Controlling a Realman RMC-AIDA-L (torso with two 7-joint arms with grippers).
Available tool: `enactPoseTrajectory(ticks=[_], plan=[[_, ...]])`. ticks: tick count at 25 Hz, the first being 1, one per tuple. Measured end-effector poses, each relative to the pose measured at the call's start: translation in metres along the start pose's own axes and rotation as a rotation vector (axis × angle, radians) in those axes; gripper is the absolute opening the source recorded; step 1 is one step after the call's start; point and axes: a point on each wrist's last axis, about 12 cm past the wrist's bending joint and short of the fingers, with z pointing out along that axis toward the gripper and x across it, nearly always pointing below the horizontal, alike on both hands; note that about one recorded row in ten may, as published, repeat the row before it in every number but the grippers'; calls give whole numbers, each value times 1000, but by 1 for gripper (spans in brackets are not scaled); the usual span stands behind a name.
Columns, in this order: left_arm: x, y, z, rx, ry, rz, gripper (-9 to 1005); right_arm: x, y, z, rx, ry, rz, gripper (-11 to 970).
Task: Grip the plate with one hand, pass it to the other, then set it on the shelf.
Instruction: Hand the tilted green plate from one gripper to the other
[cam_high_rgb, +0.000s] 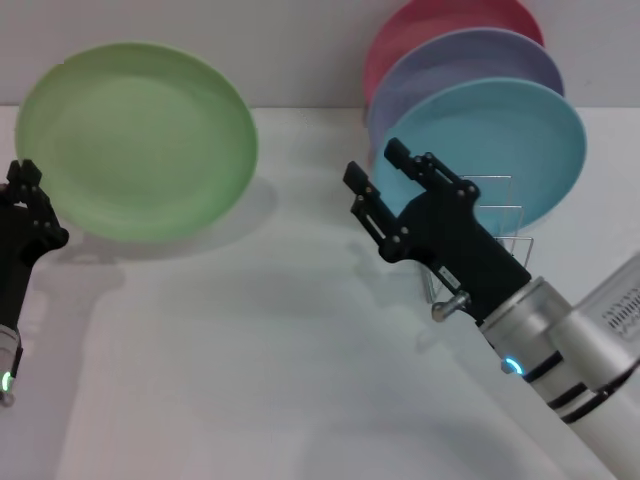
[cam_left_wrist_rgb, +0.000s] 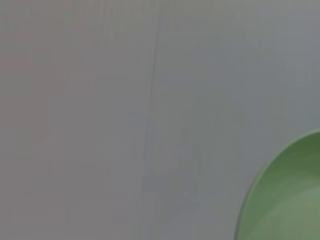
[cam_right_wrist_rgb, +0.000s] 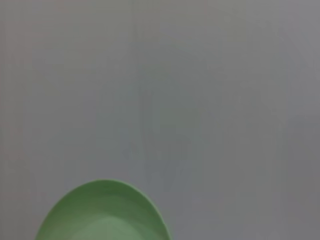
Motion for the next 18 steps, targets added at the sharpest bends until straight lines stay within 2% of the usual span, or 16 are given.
enactPoseTrajectory(ticks=[11, 18], plan=[[0, -14, -13, -99, 32, 122, 26, 2, 0, 20, -33, 58, -20, 514], [-3, -26, -22, -117, 22, 185, 26, 3, 0, 31, -52, 93, -34, 514]])
